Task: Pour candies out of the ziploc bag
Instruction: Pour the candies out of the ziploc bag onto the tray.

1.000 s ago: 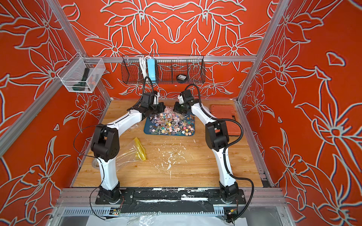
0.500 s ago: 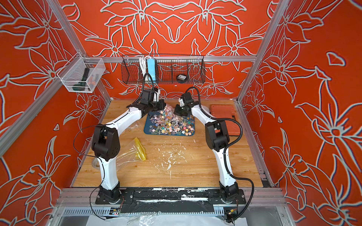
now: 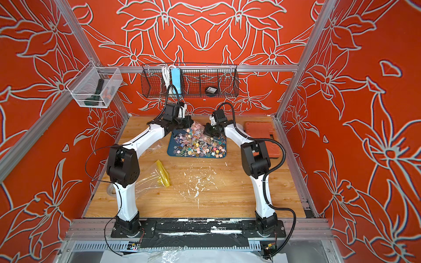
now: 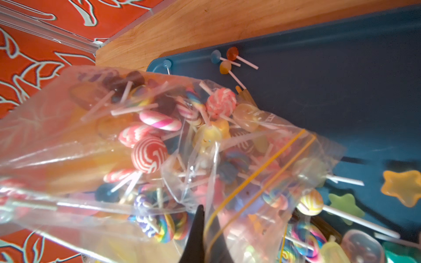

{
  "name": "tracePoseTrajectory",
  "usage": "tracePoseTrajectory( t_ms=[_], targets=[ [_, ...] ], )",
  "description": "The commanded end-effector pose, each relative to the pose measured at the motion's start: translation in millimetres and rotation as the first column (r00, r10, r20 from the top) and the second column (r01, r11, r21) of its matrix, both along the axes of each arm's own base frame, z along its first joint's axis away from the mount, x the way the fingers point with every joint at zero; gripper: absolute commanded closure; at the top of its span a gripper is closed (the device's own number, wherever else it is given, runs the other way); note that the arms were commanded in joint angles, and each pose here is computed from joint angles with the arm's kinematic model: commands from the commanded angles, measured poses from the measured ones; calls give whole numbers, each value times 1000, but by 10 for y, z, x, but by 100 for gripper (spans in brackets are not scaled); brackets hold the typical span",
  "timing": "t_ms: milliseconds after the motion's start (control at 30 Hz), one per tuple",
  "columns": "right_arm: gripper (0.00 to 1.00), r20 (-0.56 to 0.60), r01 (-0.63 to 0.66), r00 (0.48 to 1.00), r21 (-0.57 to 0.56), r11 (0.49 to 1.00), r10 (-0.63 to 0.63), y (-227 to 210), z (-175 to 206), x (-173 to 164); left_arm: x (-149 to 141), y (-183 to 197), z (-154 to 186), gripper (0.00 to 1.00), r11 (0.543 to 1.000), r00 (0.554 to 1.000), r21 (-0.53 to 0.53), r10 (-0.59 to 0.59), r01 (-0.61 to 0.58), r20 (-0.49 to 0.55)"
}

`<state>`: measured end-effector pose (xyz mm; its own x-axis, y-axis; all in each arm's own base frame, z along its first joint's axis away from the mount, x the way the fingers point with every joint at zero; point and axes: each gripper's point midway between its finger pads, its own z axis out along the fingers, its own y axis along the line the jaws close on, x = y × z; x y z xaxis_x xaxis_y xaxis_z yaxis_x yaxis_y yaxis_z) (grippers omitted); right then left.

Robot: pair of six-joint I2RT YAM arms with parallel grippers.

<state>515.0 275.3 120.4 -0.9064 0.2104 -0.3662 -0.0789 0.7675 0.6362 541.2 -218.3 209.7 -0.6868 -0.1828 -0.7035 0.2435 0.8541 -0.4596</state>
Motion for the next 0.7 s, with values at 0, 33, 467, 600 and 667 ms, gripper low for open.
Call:
tracePoseTrajectory(
  t_ms=[0,33,467,600,667],
  targets=[
    [100,8,19,1000,11,1000,-19,-53,125,-44,110,17,473,100,1000,991,-25,-4,8,134],
    [100,9,23,1000,14,1000,-23,-63,128,-44,106,22,494,100,1000,991,-26,-2,5,137],
    [100,-4,32,999,48,998,-32,-39,80,-72,100,66,625,100,1000,988,25,-9,6,155],
    [100,-9,29,1000,65,997,-29,-12,74,-67,82,84,613,100,999,989,41,-11,5,151],
    [100,-13,27,1000,78,997,-26,7,72,-63,82,103,614,100,999,988,53,-7,-1,153]
  ],
)
